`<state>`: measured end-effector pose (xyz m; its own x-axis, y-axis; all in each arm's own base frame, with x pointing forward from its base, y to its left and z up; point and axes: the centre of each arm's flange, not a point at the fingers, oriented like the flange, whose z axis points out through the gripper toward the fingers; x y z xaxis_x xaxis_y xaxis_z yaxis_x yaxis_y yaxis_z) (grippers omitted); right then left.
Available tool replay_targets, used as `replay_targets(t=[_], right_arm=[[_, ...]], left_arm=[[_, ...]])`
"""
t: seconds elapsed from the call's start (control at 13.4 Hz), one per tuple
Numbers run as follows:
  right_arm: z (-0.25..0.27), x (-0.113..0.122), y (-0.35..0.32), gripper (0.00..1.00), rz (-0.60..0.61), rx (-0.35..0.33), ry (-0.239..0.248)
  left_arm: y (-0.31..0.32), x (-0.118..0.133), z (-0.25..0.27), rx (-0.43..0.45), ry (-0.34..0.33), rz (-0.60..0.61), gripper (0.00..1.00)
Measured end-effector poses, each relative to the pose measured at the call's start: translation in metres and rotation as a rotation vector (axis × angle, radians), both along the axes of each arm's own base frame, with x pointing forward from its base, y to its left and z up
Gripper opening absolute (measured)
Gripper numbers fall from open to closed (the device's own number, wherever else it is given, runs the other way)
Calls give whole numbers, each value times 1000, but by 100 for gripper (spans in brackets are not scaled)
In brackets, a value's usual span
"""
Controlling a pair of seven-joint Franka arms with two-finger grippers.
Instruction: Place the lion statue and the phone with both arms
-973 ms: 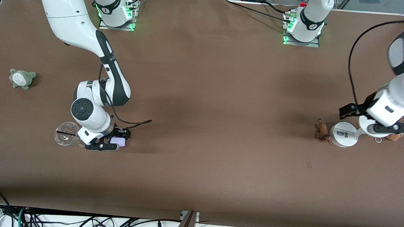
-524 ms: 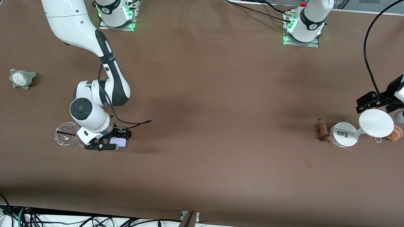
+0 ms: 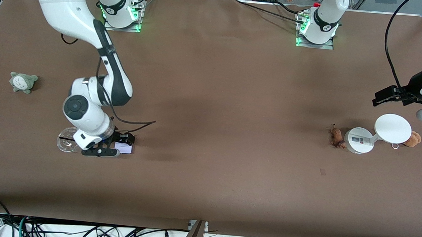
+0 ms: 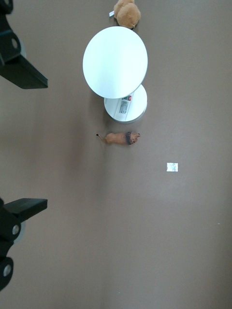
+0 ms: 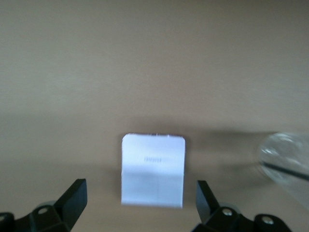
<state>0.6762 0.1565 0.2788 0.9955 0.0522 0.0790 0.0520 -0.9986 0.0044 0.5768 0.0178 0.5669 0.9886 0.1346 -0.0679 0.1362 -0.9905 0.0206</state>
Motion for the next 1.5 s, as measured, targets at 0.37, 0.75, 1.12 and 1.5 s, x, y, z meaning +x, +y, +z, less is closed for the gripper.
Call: replay_targets(t=[0.37,0.75,1.12,1.5], right_arm=[[184,-55,-17,100,-18,20,109],[286,-104,-60,100,-54,41,116],[315,-102,-60,100,-51,51,64],[311,-106,-61,100,-91,39,124]], left_arm=[[-2,-1,2,-1,12,-3,100],[-4,-1,3,-2,14,-8,100],[-9,4,3,-1,10,-16,100],[-5,7,10,0,-2,-9,100]])
